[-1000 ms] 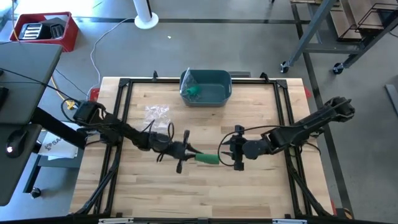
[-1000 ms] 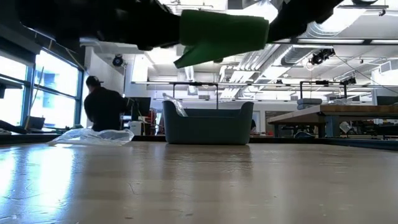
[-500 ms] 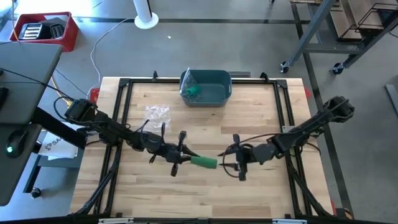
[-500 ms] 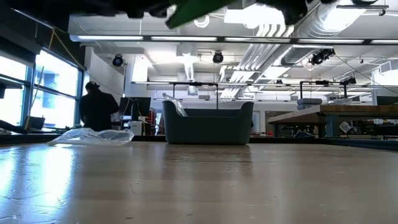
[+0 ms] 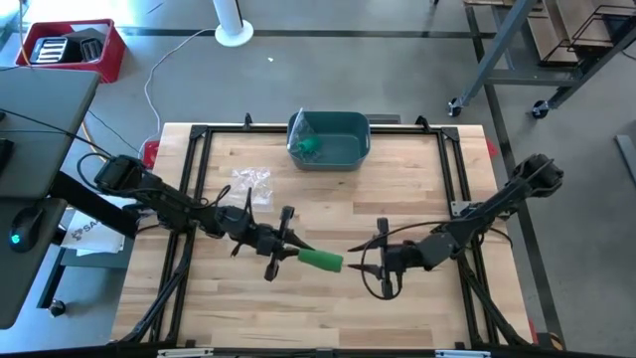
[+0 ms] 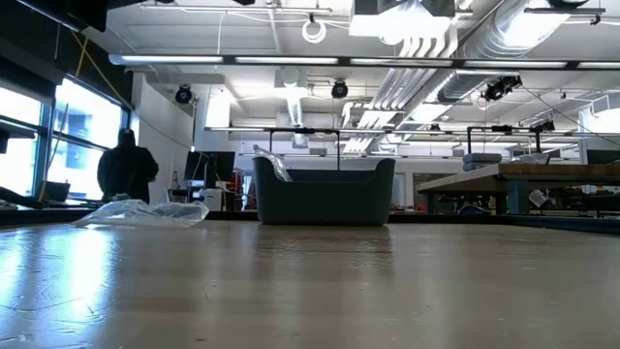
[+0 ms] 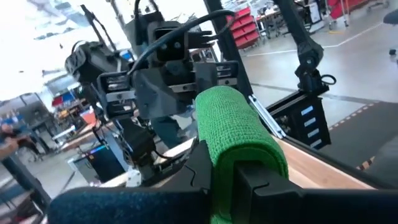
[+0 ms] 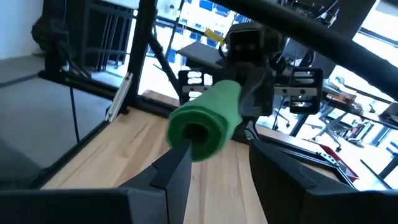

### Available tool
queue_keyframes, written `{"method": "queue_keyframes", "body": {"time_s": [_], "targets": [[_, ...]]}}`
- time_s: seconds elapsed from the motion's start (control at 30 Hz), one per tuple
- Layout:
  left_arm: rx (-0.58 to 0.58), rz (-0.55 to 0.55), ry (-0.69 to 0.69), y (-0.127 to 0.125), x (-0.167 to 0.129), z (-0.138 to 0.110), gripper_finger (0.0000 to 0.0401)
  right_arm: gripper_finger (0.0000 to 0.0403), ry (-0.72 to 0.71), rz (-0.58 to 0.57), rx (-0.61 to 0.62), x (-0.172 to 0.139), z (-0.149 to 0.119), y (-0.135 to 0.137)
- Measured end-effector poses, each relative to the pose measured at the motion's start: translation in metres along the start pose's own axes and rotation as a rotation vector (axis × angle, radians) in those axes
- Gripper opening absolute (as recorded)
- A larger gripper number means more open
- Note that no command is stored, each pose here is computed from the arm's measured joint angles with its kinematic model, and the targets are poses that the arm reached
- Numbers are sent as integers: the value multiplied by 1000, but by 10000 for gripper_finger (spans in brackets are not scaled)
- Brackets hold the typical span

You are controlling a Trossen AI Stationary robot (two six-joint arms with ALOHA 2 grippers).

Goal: Roll bandage
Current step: Roll the green bandage

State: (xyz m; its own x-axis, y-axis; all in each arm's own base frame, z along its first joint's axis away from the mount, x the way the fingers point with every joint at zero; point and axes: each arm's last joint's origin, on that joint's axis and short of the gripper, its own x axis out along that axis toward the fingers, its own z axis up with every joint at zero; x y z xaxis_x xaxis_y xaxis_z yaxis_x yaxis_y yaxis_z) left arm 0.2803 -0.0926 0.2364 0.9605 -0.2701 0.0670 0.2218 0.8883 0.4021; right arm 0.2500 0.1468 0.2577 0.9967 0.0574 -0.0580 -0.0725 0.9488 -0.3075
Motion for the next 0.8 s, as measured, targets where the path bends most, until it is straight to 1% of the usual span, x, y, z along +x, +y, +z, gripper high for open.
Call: {"method": "queue_keyframes", "body": {"time_s": [0.13, 0.2, 0.3, 0.37, 0.43, 0.53, 0.6, 0.7, 0.8], "targets": [[-78, 17, 50, 1, 0, -5, 12, 153, 33, 2, -24, 4, -6, 4], [-125, 35, 127, 2, 0, -12, 12, 153, 71, -47, 14, 4, -8, 3], [-213, 61, 296, 2, 0, -36, 12, 153, 160, -114, 83, 6, -18, -2], [-266, 77, 356, 2, 3, -51, 12, 153, 208, -131, 135, 12, -28, -10], [-302, 99, 377, 3, 7, -64, 12, 156, 238, -110, 189, 20, -38, -16], [-343, 127, 451, 6, 11, -90, 13, 172, 285, -37, 257, 35, -56, -28], [-380, 155, 495, 9, 11, -105, 13, 189, 332, -10, 289, 43, -70, -35], [-434, 173, 538, 13, 11, -122, 13, 217, 407, -20, 325, 55, -94, -47], [-446, 155, 568, 11, 10, -133, 13, 238, 469, -25, 353, 63, -115, -58]]}}
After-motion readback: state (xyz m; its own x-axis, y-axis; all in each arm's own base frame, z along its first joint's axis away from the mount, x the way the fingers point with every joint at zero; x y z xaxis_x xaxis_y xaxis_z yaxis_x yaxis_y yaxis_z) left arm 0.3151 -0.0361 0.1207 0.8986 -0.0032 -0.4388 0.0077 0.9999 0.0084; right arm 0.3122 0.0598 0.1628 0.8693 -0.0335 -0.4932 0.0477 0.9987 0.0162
